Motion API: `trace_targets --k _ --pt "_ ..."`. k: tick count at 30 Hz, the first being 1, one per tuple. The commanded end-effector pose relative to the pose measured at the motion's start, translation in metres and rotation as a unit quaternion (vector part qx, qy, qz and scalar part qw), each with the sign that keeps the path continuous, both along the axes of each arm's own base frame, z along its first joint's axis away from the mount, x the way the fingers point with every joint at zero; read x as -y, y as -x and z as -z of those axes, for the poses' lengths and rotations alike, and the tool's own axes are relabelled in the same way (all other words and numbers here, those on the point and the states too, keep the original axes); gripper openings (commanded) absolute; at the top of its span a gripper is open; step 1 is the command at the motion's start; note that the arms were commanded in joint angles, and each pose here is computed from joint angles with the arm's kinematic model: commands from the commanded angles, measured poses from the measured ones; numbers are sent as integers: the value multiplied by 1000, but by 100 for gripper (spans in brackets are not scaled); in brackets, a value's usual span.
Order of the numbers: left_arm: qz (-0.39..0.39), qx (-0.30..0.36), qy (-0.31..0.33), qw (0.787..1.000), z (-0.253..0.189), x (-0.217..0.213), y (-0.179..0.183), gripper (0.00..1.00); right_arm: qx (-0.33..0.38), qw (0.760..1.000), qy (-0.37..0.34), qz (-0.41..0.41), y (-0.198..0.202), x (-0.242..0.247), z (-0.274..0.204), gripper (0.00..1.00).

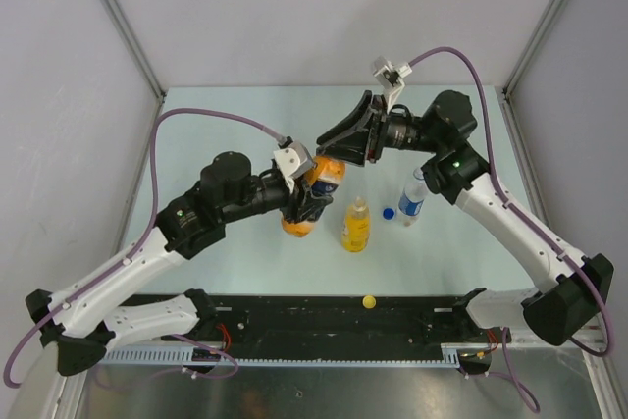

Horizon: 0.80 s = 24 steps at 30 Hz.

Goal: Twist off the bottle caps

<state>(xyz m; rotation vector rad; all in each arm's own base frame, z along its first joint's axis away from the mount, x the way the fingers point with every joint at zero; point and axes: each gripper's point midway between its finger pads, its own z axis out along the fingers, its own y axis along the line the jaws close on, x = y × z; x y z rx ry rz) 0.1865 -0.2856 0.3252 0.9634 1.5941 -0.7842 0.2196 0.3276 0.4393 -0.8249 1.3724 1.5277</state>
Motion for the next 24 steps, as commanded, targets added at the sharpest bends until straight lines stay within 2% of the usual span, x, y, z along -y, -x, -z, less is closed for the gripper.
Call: trace_targets --k 1,6,9,24 --pt "192 -8 30 981 -21 15 70 0 131 987 -61 -71 42 21 -46 27" --pt "267 -15 46 962 -32 17 98 0 153 979 -73 -116 62 27 -51 30" --pt "283 -14 50 958 -34 16 104 0 163 974 -77 -137 70 29 -52 33" --pt "226 1 48 973 -29 7 90 0 170 970 -97 -141 78 34 -61 35"
